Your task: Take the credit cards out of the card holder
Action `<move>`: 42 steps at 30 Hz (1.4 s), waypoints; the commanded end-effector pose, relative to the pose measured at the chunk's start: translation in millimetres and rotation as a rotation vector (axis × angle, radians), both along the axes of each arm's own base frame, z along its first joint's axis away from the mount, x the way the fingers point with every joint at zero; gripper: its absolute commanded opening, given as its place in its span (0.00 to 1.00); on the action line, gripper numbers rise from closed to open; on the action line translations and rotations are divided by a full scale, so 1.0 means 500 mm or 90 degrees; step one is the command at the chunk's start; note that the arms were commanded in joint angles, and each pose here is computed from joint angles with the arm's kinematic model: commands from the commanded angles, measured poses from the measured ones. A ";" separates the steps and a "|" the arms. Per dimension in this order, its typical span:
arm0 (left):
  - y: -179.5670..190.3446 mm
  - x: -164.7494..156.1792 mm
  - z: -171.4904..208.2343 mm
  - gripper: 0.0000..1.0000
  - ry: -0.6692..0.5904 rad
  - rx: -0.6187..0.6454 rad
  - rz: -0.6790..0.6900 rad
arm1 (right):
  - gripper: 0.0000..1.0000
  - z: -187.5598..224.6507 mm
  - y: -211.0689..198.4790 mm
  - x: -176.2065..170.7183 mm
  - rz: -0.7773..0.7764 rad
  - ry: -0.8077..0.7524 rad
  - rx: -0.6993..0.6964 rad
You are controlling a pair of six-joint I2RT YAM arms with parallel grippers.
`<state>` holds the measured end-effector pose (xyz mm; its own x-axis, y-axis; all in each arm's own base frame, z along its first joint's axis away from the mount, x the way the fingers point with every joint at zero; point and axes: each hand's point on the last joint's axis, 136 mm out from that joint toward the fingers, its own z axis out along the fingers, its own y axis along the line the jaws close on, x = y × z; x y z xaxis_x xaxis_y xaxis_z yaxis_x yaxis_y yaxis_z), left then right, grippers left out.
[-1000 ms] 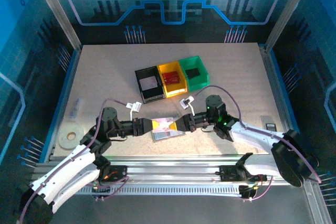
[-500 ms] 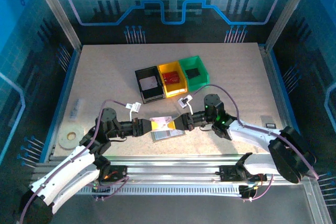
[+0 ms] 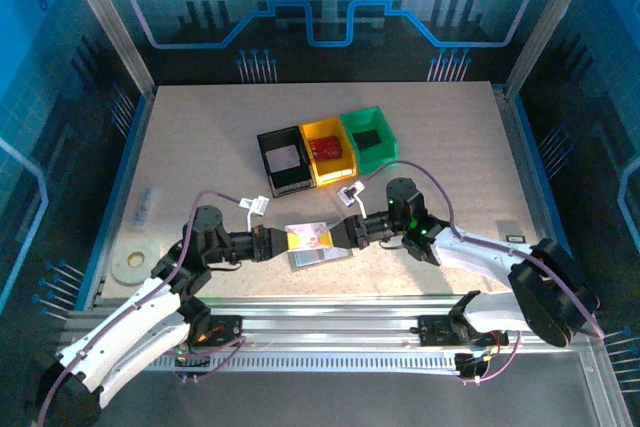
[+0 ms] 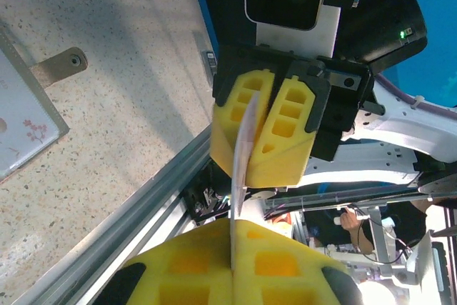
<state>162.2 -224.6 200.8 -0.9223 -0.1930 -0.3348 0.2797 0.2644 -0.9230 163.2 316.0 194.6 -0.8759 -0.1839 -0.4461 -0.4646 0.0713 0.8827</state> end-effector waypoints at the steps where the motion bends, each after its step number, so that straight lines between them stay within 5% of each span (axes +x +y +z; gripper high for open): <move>1: 0.008 0.013 0.021 0.00 -0.027 0.015 0.023 | 0.24 0.011 -0.007 0.019 -0.013 -0.022 0.003; 7: 0.026 0.039 0.014 0.00 -0.019 0.079 0.074 | 0.72 0.004 -0.062 0.079 -0.126 -0.068 -0.065; 9: 0.036 0.052 0.008 0.00 -0.010 0.110 0.099 | 1.00 0.001 -0.088 0.093 -0.170 -0.089 -0.108; 21: 0.097 0.143 -0.006 0.00 0.028 0.250 0.237 | 1.00 0.012 -0.250 0.164 -0.454 -0.177 -0.226; 42: 0.175 0.388 -0.021 0.00 0.067 0.414 0.365 | 1.00 -0.010 -0.250 0.151 -0.434 -0.188 -0.202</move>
